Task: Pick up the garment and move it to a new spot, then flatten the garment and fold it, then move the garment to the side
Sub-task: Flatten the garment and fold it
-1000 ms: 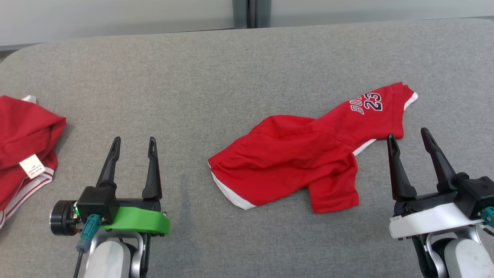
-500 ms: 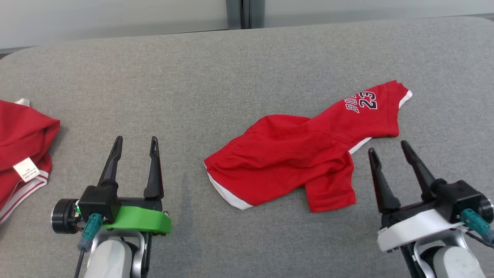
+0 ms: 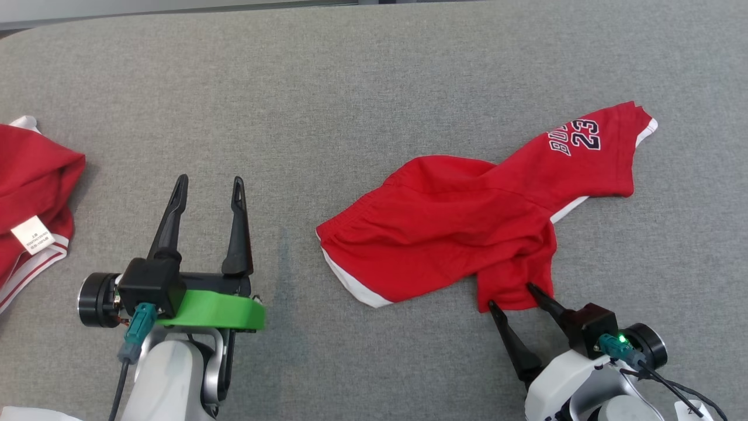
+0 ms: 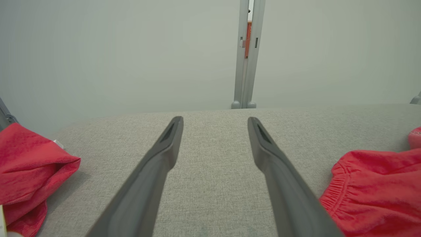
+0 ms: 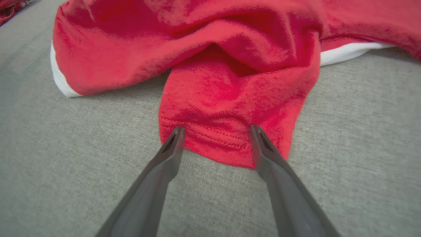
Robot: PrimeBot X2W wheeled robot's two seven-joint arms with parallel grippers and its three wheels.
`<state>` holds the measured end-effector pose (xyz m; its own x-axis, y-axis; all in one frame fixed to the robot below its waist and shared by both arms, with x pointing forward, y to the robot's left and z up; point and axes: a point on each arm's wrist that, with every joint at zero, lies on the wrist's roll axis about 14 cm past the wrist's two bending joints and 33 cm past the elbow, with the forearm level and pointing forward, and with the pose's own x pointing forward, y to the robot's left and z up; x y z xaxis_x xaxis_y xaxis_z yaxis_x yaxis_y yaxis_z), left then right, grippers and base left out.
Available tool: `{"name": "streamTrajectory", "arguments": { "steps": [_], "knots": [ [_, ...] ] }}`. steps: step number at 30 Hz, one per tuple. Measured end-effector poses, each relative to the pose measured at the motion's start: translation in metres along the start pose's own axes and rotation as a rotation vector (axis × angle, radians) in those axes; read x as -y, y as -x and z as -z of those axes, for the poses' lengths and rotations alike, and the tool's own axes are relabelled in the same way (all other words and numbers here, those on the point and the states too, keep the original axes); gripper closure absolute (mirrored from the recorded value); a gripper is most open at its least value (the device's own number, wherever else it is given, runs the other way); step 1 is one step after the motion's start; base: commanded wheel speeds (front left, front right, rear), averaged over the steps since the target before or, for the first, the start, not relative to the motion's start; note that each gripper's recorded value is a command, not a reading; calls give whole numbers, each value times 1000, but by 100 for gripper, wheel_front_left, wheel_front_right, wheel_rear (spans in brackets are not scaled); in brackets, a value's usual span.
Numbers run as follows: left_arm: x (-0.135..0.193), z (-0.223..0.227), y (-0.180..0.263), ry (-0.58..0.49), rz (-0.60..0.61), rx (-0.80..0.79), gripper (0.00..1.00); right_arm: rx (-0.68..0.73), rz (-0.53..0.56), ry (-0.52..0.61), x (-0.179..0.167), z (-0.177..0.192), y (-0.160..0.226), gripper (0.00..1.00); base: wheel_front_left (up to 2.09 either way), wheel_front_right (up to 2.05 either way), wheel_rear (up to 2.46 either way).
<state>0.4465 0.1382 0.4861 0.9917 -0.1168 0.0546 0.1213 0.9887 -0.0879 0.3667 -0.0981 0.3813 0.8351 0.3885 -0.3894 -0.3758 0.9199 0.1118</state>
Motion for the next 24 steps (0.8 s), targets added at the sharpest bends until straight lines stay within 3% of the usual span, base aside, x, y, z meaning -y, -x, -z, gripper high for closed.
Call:
{"name": "streamTrajectory", "arguments": {
  "steps": [2, 4, 5, 10, 15, 24],
  "knots": [
    [-1, 2, 0, 0, -3, -5, 0, -22, -17, 7, -3, 6, -4, 0, 0, 0, 0],
    [-2, 4, 0, 0, -6, -10, 0, -38, -32, 21, -4, 11, -6, 88, 0, 0, 0],
    [-2, 4, 0, 0, -7, -10, 0, -39, -34, 27, -3, 11, -7, 100, 0, 0, 0],
    [-2, 2, -2, -1, -7, -3, 0, 48, -39, 29, -3, -6, -7, 100, 0, 0, 0],
    [1, -3, -3, -3, 1, 12, 0, 233, -36, 23, 0, -54, 0, 100, 0, 0, 0],
    [5, -7, -5, 0, 11, 25, 0, 477, 37, 101, 36, -138, 6, 100, 0, 0, 0]
  ]
}}
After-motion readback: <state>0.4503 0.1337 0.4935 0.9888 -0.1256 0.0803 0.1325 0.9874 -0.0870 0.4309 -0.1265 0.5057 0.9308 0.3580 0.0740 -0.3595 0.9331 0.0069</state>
